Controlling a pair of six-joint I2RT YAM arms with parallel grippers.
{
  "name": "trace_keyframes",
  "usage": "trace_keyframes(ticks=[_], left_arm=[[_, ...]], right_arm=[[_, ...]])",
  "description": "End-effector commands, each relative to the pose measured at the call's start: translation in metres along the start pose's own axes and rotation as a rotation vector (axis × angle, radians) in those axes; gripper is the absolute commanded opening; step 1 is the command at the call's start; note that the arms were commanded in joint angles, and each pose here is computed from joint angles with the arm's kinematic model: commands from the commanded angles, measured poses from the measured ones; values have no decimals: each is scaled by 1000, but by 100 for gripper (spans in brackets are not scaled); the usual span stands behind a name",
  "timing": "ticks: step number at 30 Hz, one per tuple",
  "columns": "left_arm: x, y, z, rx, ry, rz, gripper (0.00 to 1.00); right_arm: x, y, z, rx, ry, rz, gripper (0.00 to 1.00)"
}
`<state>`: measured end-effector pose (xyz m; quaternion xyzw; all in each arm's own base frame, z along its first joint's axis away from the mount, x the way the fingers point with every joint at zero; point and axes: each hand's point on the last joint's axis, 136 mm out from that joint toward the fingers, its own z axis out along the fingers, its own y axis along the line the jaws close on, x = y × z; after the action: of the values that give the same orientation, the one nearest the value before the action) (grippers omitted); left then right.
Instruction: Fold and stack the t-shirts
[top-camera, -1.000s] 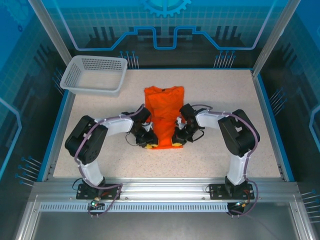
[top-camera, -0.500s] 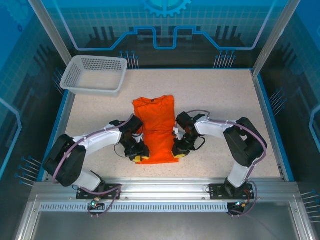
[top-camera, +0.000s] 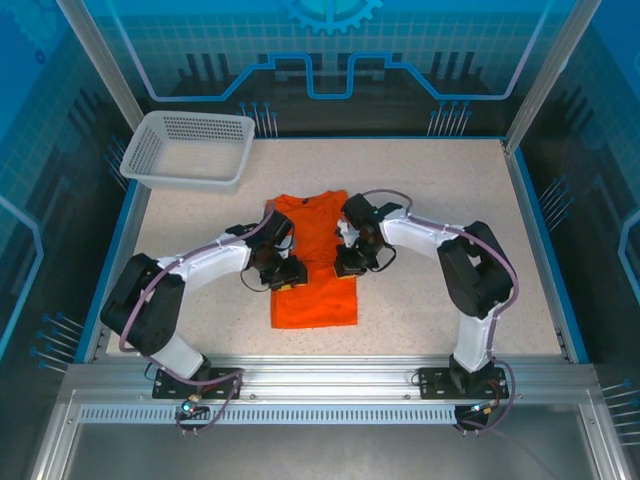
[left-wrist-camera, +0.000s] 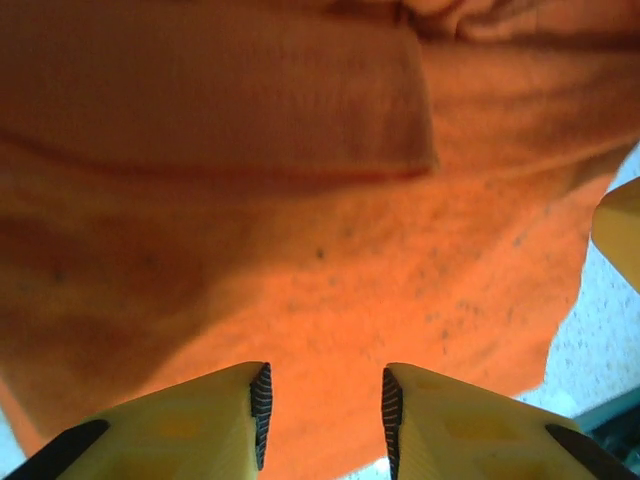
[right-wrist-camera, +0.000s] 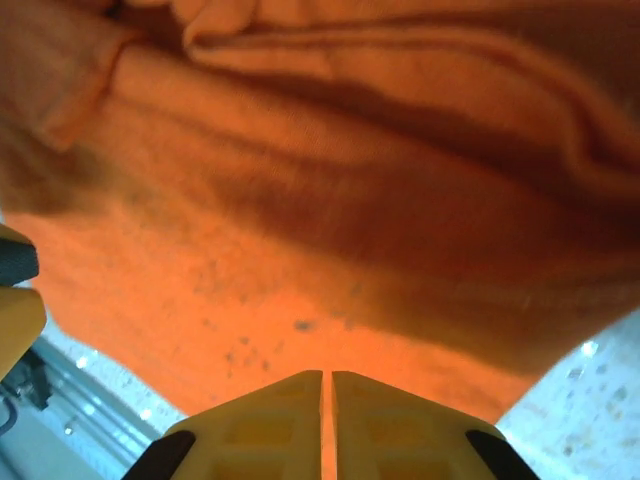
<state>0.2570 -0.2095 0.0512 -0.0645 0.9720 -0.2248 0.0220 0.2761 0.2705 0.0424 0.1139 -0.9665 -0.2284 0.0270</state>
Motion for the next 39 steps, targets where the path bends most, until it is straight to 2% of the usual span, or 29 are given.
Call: trace_keyframes(ticks=[1, 10, 17, 21, 24, 26, 30, 34, 39], left_arm=[[-33, -5, -2, -14, -105, 29, 38], [-80, -8, -11, -45, -226, 38, 45], [-126, -7, -40, -58, -328, -8, 51], [-129, 4, -63, -82, -354, -31, 55], [-103, 6, -70, -58, -299, -20, 60], [-72, 6, -68, -13, -202, -26, 61], [8, 19, -53, 81, 20, -127, 59], [74, 32, -44, 133, 145, -233, 58], [109, 39, -26, 223, 216, -347, 53]], right_arm=[[-19, -10, 1, 59, -12, 16, 11], [-65, -12, -5, 23, -80, 106, 12], [-91, -22, -28, -41, -140, 229, 17], [-84, -23, -53, -98, -191, 210, 36], [-55, -15, -61, -154, -183, 150, 52], [-23, -14, -58, -190, -138, 141, 56], [46, -18, -54, -230, -85, 151, 66], [95, -16, -43, -270, -24, 183, 66], [120, -6, -20, -228, 75, 152, 56]])
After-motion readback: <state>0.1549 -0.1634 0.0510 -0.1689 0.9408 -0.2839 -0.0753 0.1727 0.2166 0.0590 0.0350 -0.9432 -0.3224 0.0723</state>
